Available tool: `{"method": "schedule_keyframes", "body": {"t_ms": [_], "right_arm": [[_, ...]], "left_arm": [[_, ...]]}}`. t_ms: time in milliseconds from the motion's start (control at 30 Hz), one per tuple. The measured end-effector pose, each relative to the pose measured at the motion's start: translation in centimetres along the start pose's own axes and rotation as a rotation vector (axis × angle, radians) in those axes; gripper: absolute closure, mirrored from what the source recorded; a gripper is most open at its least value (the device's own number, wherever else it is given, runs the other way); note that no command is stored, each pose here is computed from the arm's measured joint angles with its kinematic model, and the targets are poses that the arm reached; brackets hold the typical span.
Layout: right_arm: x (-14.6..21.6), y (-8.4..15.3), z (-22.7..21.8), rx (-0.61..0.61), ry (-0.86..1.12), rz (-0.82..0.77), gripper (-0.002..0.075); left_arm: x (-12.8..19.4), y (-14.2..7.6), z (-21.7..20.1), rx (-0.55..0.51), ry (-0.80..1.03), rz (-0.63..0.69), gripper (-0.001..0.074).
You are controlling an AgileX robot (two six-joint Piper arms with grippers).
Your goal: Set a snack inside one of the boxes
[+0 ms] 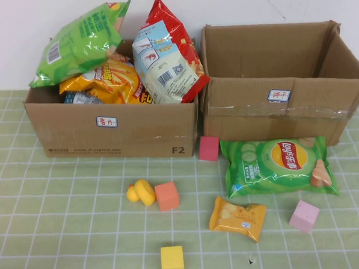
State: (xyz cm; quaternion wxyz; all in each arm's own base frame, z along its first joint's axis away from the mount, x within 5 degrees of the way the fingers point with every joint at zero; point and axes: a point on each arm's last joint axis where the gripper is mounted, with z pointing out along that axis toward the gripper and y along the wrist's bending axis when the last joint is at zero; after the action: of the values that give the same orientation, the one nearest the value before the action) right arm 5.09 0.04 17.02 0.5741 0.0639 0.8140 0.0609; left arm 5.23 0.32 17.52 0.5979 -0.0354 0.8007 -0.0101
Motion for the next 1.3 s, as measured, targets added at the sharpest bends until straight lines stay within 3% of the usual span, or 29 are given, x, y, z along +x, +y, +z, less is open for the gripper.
{"method": "schedule_keyframes", "body": {"t_ms": [600,867,1300], "right_arm": [[-0.05,-0.06,0.00,-0.002,-0.004,-0.099,0.0728],[-0.05,-0.06,0.00,-0.001,-0.004,-0.308,0.0728],[-0.04,-0.02,0.00,-0.006,-0.003,-0.207,0.0728]], "left_arm": [[0.00,0.00,0.00,0.000,0.000,0.000,0.0736],[0.00,0.00,0.00,0.000,0.000,0.000,0.0736],[0.00,0.00,0.00,0.000,0.000,0.000,0.0736]]}}
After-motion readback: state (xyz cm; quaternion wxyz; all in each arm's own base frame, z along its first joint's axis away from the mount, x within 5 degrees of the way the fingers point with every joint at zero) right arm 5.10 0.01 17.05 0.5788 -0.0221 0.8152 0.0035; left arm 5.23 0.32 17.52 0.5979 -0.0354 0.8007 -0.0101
